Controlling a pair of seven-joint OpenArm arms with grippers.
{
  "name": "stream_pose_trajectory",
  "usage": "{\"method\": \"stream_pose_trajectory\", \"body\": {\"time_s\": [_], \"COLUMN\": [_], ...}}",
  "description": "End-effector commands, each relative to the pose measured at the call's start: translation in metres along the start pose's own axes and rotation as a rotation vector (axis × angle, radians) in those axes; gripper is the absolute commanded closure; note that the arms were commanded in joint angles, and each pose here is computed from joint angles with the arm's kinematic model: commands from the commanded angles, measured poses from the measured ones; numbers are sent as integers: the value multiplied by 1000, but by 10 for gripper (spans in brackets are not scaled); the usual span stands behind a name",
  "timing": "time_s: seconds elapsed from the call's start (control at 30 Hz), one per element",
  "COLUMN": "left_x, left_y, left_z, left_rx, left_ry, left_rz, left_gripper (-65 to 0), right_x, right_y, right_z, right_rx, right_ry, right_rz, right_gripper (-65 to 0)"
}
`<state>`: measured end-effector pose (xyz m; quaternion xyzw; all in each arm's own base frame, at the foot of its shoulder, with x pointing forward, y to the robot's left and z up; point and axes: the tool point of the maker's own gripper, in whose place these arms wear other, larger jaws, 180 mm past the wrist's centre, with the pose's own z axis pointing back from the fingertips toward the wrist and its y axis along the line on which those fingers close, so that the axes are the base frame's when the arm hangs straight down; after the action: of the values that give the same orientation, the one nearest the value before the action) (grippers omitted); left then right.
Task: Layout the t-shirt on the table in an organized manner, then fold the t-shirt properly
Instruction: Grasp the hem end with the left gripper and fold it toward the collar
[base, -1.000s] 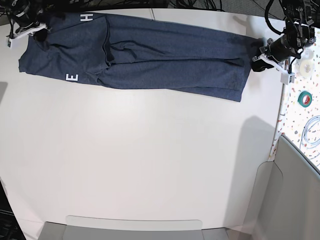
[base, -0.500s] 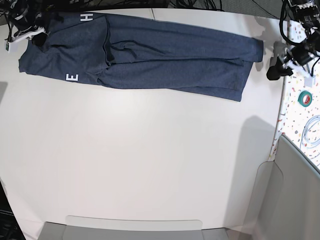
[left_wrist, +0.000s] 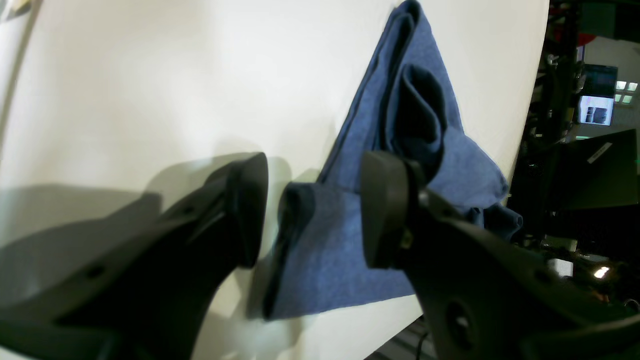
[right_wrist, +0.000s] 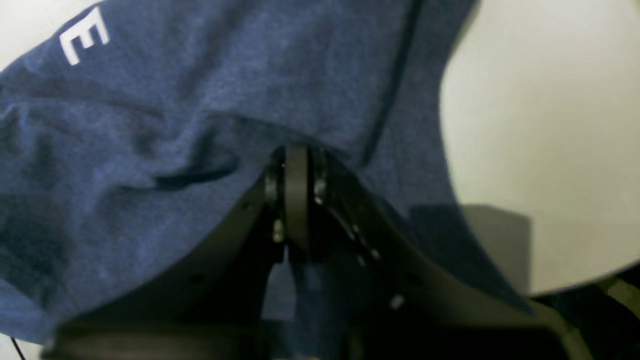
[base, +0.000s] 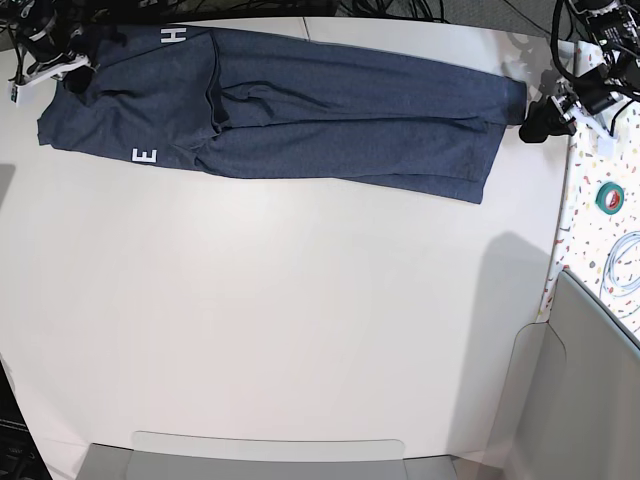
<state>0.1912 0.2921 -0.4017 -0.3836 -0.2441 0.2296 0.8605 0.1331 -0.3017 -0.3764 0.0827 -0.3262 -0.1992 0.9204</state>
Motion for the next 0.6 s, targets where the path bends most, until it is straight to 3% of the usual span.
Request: {"method": "stream_pose_trajectory", "body": {"time_s": [0.0, 0.2, 0.57], "left_x": [-5, -18, -28], "left_y": [-3, -36, -43], "left_z": [-3, -24, -36], "left_rx": [17, -42, -68], "left_ry": [51, 97, 128], "left_rz": [-35, -128, -129], "left_gripper": [-300, -300, -300], "right_x": [11, 9, 9], "right_y": [3, 9, 10], "right_z": [3, -1, -1], "right_rx": [10, 26, 28], "right_ry": [-29, -21, -20], "right_rz": [31, 39, 38], "right_gripper": [0, 0, 0]}}
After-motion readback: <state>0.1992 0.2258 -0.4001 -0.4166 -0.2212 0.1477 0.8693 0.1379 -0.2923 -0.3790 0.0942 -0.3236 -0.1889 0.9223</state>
